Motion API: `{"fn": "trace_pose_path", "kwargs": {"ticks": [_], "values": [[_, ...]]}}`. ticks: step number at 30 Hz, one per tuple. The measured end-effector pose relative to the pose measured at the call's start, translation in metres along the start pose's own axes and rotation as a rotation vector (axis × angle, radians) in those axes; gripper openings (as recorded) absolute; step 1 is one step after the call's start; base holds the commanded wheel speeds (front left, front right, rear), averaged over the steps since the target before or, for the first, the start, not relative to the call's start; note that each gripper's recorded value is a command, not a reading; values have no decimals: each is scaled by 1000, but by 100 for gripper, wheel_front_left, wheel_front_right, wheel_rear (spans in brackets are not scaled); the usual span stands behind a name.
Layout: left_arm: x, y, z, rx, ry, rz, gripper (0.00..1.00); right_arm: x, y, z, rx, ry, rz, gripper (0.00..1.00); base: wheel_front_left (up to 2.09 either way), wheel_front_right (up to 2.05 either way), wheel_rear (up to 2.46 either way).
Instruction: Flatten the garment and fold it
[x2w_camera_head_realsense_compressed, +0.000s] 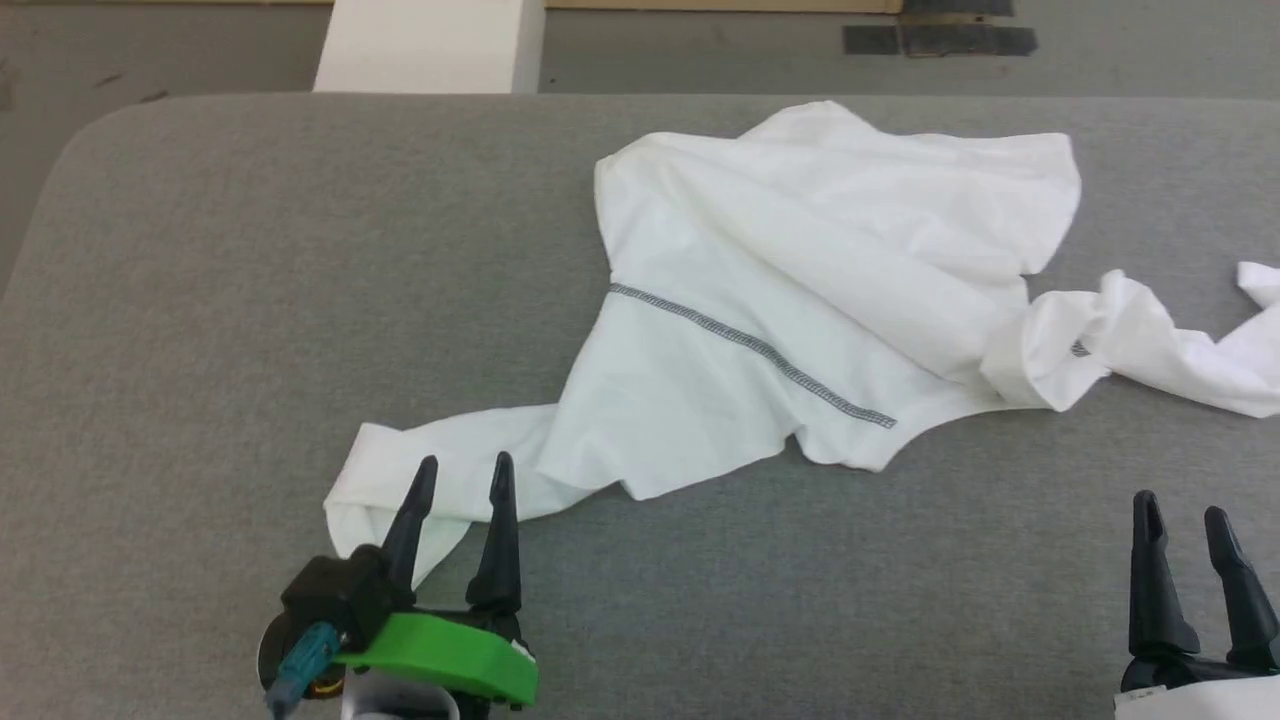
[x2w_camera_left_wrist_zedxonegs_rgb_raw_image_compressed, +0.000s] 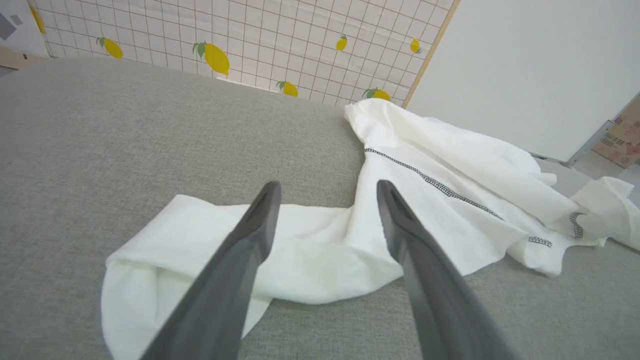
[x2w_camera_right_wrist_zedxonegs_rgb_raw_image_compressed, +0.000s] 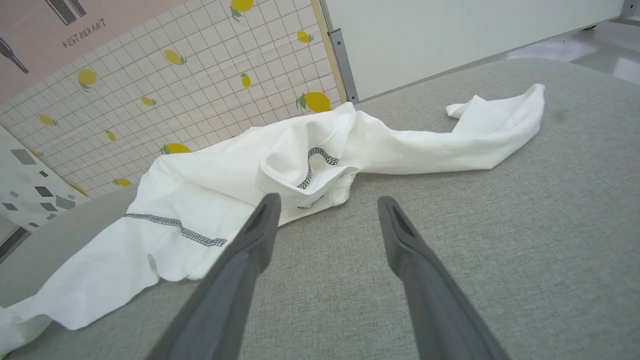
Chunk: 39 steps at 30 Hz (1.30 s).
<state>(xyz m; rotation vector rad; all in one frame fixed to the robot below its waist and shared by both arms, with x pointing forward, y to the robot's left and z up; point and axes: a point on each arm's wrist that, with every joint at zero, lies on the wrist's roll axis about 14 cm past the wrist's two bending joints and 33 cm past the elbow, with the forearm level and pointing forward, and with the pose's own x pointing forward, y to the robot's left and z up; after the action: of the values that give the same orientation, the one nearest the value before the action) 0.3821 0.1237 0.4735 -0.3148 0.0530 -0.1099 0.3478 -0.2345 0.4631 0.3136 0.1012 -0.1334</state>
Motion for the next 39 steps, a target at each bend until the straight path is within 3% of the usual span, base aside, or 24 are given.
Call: {"fn": "trace_pose_path", "kwargs": {"ticks": [7,14,19,20,21,22,33,34,39], "values": [[33,-34,15,120,95,-151,100,-11,-9,20,-50,-72,-25,100,0,0,0],[44,-39,-37,266,472,-224,100,-10,-5,18,-54,-68,-13,100,0,0,0],[32,-13,-90,321,756,-146,100,-6,-4,13,-54,-51,-14,100,0,0,0],[32,-12,-92,318,763,-135,84,-6,-5,13,-55,-49,-18,100,0,0,0],[33,-12,-94,316,768,-131,48,-6,-6,12,-56,-48,-22,100,0,0,0],[34,-12,-96,312,768,-127,1,-7,-7,12,-56,-48,-25,100,0,0,0],[41,-2,-63,143,569,-66,0,-4,-2,11,-52,-46,-7,100,0,0,0],[44,16,-35,128,484,-21,0,-1,2,10,-51,-44,5,100,0,0,0],[28,80,-5,188,470,136,0,4,4,4,-59,-15,10,100,0,0,0]]}}
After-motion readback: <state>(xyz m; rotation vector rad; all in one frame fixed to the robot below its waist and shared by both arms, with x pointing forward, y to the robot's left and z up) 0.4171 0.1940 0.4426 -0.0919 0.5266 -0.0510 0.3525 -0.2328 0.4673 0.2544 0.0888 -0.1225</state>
